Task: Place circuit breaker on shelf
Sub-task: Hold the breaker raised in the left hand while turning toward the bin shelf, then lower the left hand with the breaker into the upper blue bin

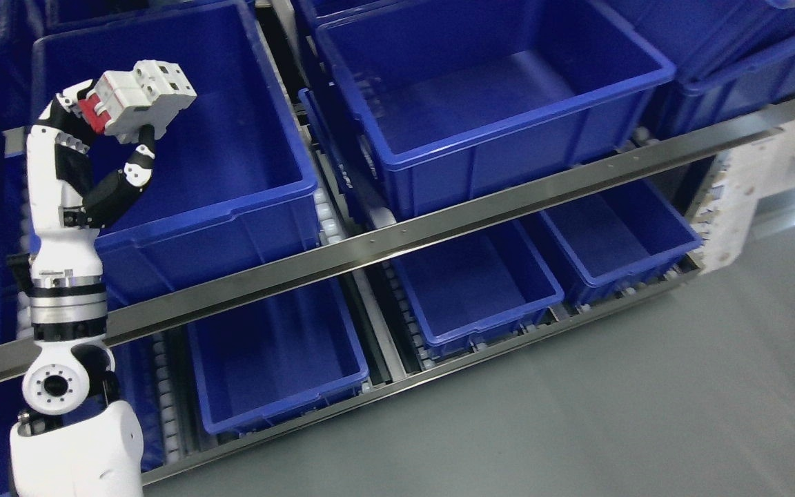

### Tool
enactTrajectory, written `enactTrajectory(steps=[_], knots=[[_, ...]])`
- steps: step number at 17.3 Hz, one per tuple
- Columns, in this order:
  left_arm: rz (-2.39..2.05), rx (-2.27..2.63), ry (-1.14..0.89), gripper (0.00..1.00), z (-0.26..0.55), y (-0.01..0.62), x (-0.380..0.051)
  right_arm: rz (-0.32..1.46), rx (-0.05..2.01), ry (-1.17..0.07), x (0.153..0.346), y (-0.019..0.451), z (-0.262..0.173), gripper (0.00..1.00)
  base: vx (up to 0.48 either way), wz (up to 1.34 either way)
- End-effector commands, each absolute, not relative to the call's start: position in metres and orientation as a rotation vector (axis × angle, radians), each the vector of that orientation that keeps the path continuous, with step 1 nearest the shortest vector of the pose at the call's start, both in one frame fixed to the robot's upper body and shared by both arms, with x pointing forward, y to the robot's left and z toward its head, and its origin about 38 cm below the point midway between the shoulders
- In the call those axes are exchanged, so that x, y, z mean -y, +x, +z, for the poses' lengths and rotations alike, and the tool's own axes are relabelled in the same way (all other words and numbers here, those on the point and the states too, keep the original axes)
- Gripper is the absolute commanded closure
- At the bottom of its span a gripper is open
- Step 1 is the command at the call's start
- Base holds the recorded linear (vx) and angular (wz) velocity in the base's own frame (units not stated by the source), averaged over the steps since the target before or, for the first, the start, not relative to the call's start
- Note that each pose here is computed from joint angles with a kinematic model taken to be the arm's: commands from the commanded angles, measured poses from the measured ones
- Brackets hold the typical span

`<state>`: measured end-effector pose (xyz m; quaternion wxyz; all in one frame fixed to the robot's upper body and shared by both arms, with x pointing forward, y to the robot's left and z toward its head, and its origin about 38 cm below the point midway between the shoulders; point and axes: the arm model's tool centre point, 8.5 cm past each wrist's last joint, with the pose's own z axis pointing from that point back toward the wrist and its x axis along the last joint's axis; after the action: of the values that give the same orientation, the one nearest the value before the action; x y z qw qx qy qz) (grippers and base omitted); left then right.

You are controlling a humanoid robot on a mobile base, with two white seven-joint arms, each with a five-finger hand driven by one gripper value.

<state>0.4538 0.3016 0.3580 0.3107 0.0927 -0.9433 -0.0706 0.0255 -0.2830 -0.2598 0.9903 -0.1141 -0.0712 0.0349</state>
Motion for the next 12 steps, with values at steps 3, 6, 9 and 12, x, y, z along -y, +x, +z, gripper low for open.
enactTrajectory(steps=[3, 6, 9, 12], knots=[[-0.43, 2.293, 0.275, 0.85, 0.374, 0.487, -0.274, 0.094, 0.077, -0.247, 0.293, 0.019, -0.259, 0.0, 0.085, 0.5], [-0.451, 2.243, 0.311, 0.85, 0.372, 0.498, -0.274, 0.094, 0.077, -0.247, 0.293, 0.019, -0.259, 0.0, 0.107, 0.31], [-0.473, 2.225, 0.365, 0.85, 0.387, 0.508, -0.288, 0.094, 0.077, -0.247, 0.293, 0.019, -0.259, 0.0, 0.103, 0.14], [-0.466, 2.214, 0.365, 0.85, 0.394, 0.517, -0.294, 0.094, 0.077, -0.247, 0.293, 0.019, -0.259, 0.0, 0.116, 0.06]])
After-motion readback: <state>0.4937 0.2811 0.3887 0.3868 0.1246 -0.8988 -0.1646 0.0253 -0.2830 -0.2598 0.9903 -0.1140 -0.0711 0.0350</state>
